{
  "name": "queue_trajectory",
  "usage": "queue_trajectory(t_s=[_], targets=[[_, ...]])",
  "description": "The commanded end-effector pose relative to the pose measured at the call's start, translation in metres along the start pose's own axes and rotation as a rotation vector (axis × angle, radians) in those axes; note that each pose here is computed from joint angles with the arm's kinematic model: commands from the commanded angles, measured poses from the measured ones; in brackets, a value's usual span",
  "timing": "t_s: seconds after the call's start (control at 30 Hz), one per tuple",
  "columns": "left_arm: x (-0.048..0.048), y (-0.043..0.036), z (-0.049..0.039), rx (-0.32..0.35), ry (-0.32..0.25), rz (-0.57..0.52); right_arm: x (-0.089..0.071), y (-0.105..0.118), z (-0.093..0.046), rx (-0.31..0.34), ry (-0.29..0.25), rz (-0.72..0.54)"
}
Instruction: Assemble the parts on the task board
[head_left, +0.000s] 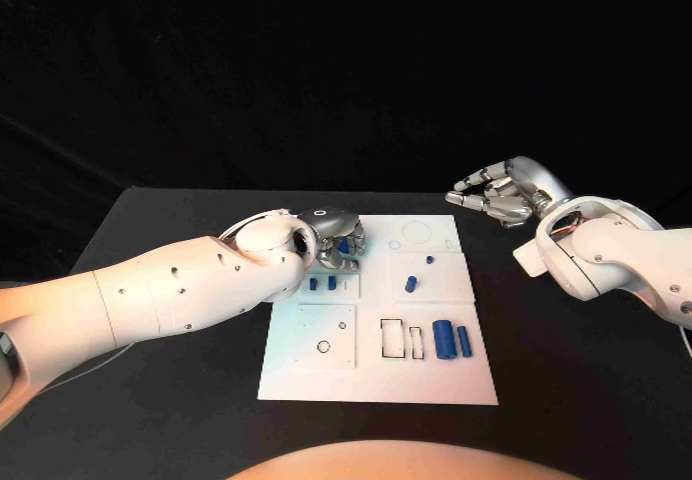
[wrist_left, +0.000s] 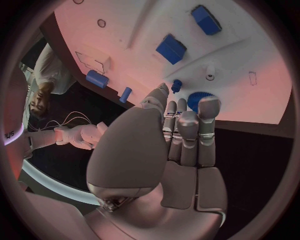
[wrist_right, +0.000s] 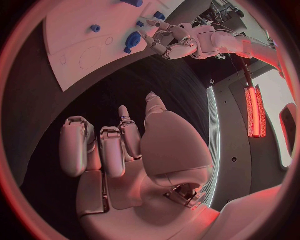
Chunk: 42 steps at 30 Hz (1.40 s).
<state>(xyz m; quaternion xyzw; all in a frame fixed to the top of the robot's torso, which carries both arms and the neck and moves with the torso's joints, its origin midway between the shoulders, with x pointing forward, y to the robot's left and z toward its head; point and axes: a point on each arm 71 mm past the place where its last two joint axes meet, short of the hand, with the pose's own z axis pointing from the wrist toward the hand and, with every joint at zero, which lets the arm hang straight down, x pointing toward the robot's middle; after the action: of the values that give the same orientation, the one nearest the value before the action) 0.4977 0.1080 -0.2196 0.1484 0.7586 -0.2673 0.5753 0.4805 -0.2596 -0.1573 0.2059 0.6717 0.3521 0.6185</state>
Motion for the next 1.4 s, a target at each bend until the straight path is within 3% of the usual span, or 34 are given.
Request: queue_trajectory(t_s=[0.03, 0.5, 0.83, 1.4], targets=[[0.0029, -0.001, 0.0014, -0.004, 0.037, 0.022, 0.001, 0.001, 0.0, -0.012, 0.009, -0.002], [0.0071, -0.0013, 0.0054, -0.009, 0.039, 0.019, 0.003, 0.003, 0.0, -0.015, 0.013, -0.001], [0.0109, 0.0022, 0.0071, -0.027, 0.069, 0.022, 0.003, 0.003, 0.0, -0.015, 0.015, 0.0], [0.0133, 0.0016, 0.0082, -0.025, 0.097, 0.009, 0.004, 0.004, 0.0, -0.017, 0.016, 0.0]])
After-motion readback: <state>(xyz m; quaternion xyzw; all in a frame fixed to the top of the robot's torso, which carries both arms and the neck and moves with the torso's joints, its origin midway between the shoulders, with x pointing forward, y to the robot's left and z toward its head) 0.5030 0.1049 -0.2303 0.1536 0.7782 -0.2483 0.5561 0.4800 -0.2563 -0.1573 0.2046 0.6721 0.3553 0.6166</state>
